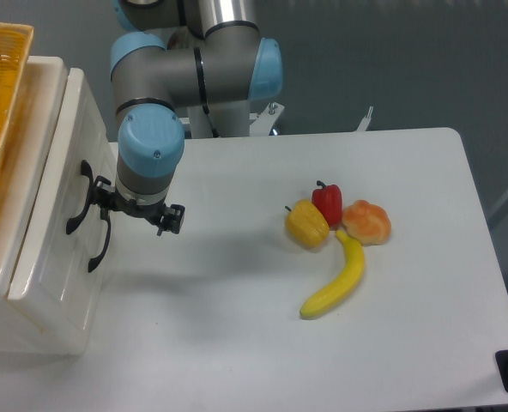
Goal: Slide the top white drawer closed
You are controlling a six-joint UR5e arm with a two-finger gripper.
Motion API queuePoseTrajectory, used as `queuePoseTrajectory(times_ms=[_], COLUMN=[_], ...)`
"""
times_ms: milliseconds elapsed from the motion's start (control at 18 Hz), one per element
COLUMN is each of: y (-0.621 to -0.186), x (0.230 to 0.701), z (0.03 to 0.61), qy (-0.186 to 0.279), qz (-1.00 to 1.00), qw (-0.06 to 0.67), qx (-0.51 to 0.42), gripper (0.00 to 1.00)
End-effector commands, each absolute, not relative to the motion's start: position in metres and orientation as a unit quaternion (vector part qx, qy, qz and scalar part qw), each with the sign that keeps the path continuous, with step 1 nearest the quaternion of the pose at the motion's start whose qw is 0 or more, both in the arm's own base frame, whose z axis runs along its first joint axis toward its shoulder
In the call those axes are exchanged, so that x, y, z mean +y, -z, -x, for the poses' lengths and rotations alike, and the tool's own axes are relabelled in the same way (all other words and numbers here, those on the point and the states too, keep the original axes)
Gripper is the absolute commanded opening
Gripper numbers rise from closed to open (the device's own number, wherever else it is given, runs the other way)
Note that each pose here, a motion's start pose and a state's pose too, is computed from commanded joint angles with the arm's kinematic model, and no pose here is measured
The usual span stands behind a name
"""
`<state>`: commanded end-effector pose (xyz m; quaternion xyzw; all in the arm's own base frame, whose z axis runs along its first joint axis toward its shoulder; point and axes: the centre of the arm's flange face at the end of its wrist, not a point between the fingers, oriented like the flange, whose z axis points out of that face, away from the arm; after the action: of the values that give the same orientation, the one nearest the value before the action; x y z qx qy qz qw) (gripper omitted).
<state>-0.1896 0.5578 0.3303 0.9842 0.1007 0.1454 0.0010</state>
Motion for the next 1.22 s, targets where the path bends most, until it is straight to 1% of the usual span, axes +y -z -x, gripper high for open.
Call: queuePoseTrajectory(times_ms=[1222], y=[-0.3323], x=[0.5582], z=[0.1882], qy=[-0.151], qz=[-0.981], qw=[0.000], qx=[0.125], gripper=[1.00])
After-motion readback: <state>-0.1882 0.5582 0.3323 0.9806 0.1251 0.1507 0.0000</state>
